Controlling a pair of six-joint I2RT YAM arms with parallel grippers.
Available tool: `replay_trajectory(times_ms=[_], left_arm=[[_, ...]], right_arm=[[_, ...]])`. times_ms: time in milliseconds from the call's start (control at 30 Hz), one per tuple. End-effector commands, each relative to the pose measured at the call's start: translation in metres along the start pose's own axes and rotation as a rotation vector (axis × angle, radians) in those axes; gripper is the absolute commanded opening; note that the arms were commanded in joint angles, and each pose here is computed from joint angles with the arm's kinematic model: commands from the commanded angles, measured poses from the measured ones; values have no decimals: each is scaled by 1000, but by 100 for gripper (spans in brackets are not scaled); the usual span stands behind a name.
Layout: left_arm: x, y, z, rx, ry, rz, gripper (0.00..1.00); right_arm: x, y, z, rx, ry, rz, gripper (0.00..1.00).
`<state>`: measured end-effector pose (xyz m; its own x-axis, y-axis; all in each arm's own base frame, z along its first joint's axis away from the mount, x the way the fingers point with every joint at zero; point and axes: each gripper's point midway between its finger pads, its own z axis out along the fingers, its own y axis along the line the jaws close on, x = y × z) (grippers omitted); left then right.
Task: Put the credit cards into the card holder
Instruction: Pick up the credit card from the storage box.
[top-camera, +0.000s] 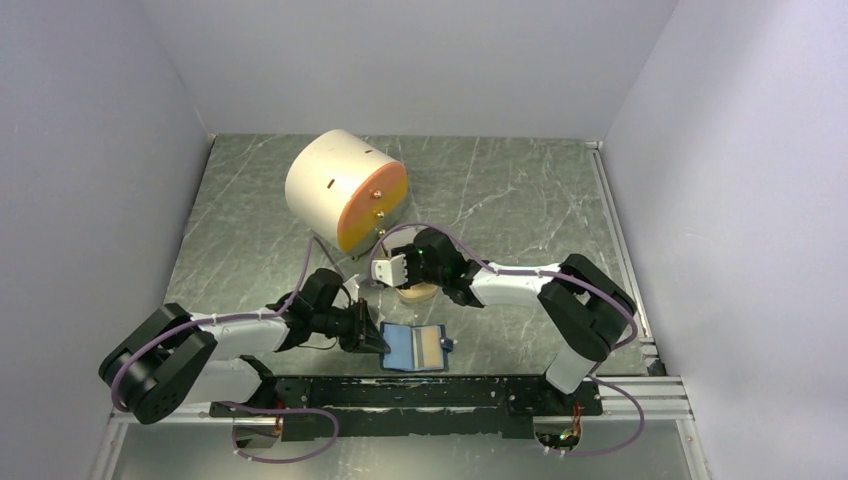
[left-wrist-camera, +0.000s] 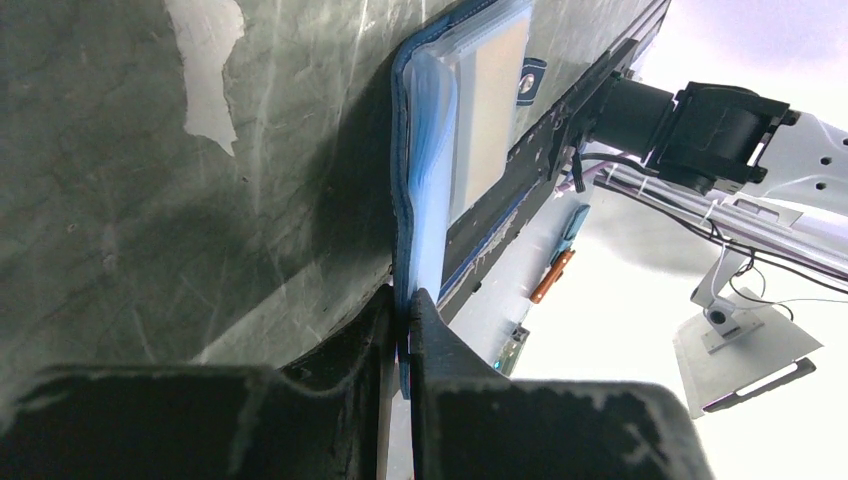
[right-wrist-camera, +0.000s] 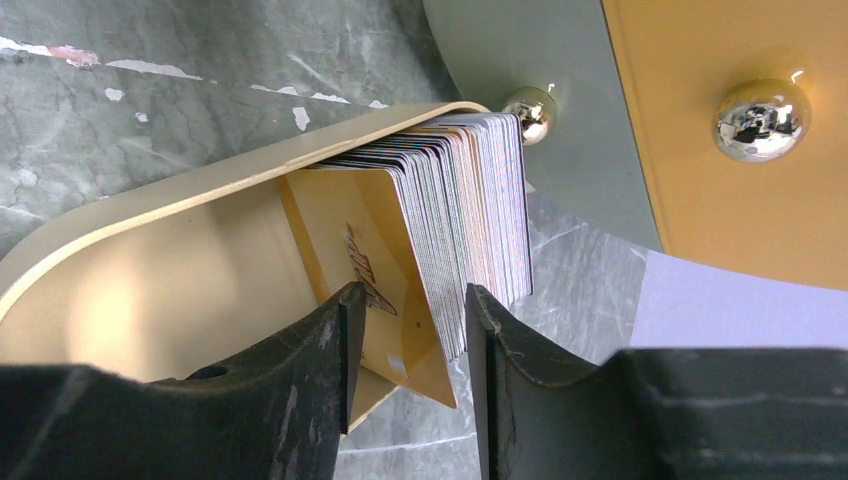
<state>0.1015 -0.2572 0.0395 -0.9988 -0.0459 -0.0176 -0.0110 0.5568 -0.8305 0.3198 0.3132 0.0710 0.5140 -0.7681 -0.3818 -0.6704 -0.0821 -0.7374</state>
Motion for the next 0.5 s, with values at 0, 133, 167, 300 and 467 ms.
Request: replay_trajectory(times_ms=[0,133,167,300,467], left_arm=[[3,0,0,24,14,2,12],[3,0,0,20,16,2,12],[3,0,0,19,15,2,12],[3,-1,-1,23,11,2,12],[2,-1,-2,16,8,4,12]], right_arm=[[-13,-34,-6,74,-34,-5,43],[-12,-35,-9,64,-26,-9,35],[-12,-35,-10,62,-27,-8,33],[-14,-36,-14,57,-38,-3,28],[-20,-32,-17,25,-66,9,15]])
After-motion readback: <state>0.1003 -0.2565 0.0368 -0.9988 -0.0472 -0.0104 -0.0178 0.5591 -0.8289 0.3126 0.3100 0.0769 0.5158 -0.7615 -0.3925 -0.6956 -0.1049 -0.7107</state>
